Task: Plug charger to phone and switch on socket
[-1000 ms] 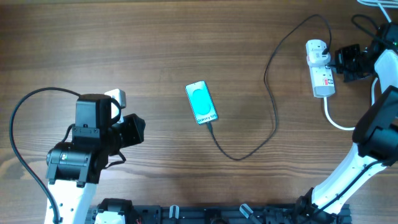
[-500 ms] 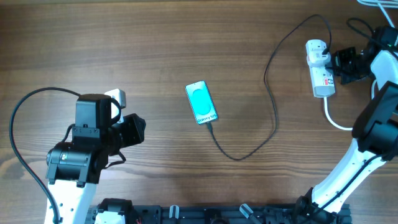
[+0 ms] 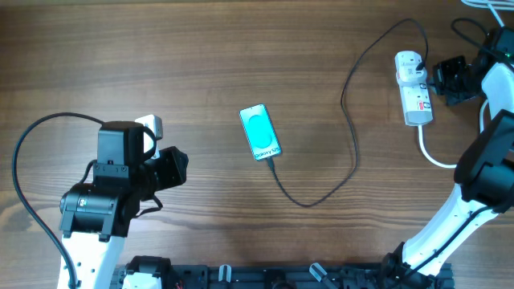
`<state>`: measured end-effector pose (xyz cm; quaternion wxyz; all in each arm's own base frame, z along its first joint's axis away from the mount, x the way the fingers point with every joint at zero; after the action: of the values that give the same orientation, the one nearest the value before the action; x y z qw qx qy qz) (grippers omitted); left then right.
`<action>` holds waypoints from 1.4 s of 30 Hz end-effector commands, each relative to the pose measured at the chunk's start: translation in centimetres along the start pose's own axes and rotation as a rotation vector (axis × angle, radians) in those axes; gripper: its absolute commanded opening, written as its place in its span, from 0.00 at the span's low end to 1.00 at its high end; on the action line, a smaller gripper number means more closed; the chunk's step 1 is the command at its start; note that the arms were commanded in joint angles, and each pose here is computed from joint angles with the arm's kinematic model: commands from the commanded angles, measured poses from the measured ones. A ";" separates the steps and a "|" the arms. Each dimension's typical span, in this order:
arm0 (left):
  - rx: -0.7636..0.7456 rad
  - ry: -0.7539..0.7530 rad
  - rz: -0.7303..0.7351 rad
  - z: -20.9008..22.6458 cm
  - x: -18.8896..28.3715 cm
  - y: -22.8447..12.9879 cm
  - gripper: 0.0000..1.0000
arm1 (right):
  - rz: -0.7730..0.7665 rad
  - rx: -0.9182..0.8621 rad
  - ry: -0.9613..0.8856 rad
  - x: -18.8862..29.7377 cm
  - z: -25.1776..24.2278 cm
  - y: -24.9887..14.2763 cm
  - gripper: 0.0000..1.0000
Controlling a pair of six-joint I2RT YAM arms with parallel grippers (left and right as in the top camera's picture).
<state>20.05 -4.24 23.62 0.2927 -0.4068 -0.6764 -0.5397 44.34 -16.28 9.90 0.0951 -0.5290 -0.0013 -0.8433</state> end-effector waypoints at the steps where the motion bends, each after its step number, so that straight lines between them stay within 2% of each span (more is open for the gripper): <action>1: -0.002 0.018 -0.006 0.3 0.0 0.1 0.37 | -0.061 0.032 0.000 1.1 0.8 0.2 0.05; 11: -0.002 0.018 -0.005 0.3 0.0 0.1 0.37 | -0.050 0.072 -0.048 -1.8 0.8 -1.5 0.05; 17: -0.001 0.018 -0.001 0.3 0.0 0.0 0.36 | -0.115 0.075 -0.085 -1.9 0.5 -0.9 0.05; 27: -0.001 0.019 -0.001 0.3 0.0 0.0 0.36 | -0.089 0.139 -0.136 -4.0 -0.3 -1.8 0.05; 31: 0.000 0.019 0.002 0.3 0.0 -0.1 0.36 | -0.092 0.212 -0.166 -1.4 -0.5 -2.0 0.04; 33: -0.001 0.019 0.002 0.3 0.0 -0.1 0.36 | -0.206 0.273 -0.186 3.0 0.2 -1.8 0.05; 35: -0.001 0.019 0.001 0.3 0.0 0.0 0.49 | -0.363 0.380 -0.201 10.8 0.7 -2.4 0.04; 38: -0.001 0.019 0.001 0.3 0.0 0.0 0.55 | -0.471 0.445 -0.114 19.4 0.8 -4.8 0.04; 40: -0.001 0.019 0.002 0.3 0.0 0.0 0.78 | -0.534 0.451 -0.026 25.3 -0.2 -7.2 0.05; 41: -0.001 0.019 0.002 0.3 0.0 0.0 1.00 | -0.559 0.453 0.008 27.8 -1.0 -8.4 0.04; 42: -0.001 0.019 0.002 0.3 0.0 0.0 1.00 | -0.575 0.456 0.040 29.7 -1.8 -9.5 0.04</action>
<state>19.96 -4.15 23.52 0.2970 -0.4072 -0.6734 -0.5409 31.88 -12.78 33.20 -0.0078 -0.4828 -0.3109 -0.8186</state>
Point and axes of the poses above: each gripper's point midway between its finger pads, its own x axis back along the fingers, its own z axis along the line the jaws close on, y = z × x, the point moved 6 cm from there along x, back along the fingers, and after that the axes turned 12 degrees about -x, right-handed, at the moved point
